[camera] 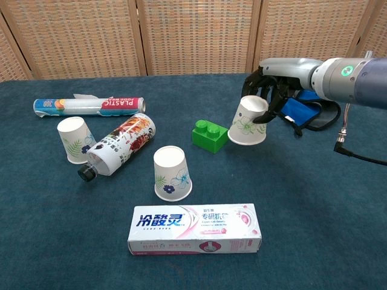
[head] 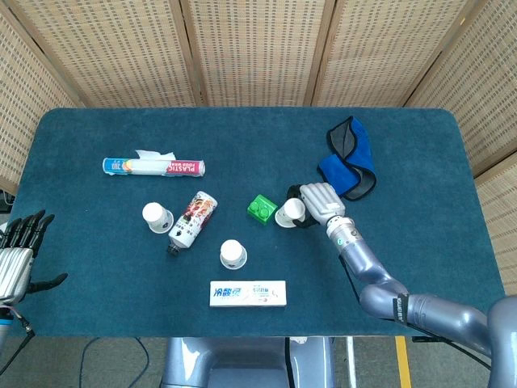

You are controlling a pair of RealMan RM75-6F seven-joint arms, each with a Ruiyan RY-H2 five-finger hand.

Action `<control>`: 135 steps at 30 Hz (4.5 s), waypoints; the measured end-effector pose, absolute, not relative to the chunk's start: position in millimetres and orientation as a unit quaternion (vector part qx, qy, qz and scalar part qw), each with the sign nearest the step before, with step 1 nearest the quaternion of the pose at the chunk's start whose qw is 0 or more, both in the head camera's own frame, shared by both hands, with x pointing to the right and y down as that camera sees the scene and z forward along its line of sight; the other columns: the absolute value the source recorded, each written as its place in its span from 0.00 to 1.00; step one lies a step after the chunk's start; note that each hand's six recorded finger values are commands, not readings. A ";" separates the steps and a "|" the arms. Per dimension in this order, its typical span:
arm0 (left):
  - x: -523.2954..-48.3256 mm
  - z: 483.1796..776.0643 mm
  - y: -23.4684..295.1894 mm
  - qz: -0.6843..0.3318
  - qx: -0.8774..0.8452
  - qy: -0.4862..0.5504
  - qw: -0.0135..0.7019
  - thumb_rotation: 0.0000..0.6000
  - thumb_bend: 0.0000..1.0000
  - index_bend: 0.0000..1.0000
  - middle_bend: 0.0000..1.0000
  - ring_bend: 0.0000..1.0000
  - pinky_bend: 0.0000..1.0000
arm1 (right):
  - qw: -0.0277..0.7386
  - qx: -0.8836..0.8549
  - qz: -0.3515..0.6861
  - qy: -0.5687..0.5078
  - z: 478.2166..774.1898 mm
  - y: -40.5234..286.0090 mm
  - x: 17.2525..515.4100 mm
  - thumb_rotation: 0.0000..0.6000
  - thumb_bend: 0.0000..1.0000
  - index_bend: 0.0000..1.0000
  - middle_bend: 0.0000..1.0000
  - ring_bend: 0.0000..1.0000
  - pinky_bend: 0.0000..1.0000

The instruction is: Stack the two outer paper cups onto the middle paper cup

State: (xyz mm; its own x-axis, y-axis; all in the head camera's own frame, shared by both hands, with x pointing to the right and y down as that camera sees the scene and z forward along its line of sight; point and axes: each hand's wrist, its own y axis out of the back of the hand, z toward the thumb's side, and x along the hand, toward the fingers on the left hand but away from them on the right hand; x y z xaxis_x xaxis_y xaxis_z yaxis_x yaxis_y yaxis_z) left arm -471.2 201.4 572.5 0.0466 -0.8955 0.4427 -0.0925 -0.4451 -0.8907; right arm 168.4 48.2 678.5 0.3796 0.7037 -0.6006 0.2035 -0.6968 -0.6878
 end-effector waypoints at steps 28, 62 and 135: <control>-471.4 579.1 203.0 -0.575 -0.637 0.385 0.340 1.00 0.00 0.00 0.00 0.00 0.00 | 0.325 -0.866 0.338 -0.174 606.8 101.2 51.6 1.00 0.47 0.47 0.50 0.43 0.46; -476.7 581.7 197.8 -0.578 -0.638 0.386 0.332 1.00 0.00 0.00 0.00 0.00 0.00 | 0.363 -0.837 0.368 -0.177 603.0 91.3 58.9 1.00 0.00 0.00 0.01 0.10 0.25; -285.1 653.4 45.6 -0.486 -0.753 0.249 0.366 1.00 0.25 0.53 0.45 0.50 0.57 | 0.434 -0.633 0.481 -0.424 552.4 215.1 424.2 1.00 0.00 0.05 0.05 0.03 0.07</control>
